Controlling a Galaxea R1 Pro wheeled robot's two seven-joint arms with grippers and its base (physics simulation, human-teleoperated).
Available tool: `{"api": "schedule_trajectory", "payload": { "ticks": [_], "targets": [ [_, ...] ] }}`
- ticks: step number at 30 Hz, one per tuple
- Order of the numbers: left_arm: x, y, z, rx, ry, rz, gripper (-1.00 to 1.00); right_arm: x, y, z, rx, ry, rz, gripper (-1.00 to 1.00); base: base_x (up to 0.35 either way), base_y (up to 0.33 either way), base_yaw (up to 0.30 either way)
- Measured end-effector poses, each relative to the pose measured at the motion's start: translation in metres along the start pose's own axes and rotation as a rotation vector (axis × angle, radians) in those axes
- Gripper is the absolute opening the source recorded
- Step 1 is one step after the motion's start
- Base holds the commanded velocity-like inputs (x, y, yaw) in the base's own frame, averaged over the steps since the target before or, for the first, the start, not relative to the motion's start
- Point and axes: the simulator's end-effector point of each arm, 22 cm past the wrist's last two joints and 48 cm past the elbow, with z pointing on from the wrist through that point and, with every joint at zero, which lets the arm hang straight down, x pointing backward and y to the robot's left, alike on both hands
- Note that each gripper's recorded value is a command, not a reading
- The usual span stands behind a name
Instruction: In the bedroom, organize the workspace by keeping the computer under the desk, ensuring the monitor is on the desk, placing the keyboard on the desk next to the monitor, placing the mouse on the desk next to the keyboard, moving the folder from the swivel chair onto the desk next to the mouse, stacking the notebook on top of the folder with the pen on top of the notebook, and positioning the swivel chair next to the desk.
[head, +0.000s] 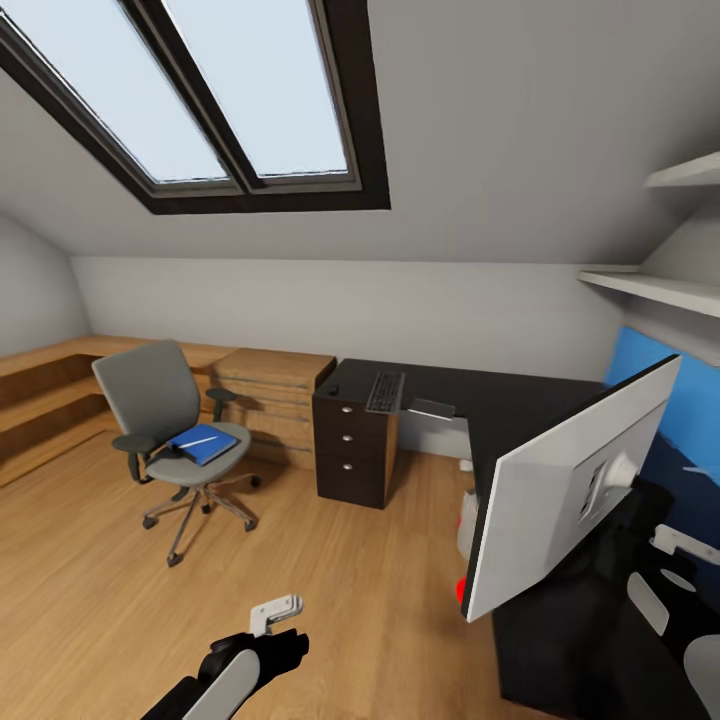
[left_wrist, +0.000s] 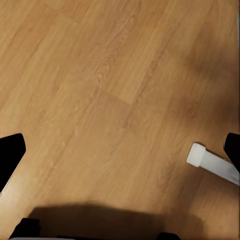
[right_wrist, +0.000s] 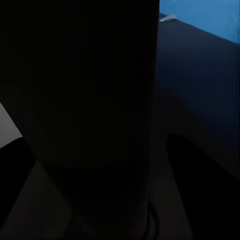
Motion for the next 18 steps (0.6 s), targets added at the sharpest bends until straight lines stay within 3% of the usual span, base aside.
{"api": "schedule_trajectory", "payload": {
  "ticks": [8, 18],
  "targets": [
    [0.0032, 0.0051, 0.0025, -0.011, 0.009, -0.002, 1.0, -0.0001, 0.0001, -0.0003, -0.002, 0.001, 0.0, -1.0, -0.018, -0.038, -0.141],
    [0.0034, 0.0064, 0.0028, -0.015, 0.008, 0.0, 1.0, -0.0015, 0.0006, -0.0001, -0.003, 0.004, -0.011, -1.0, 0.0, 0.0, -0.015]
  ]
}}
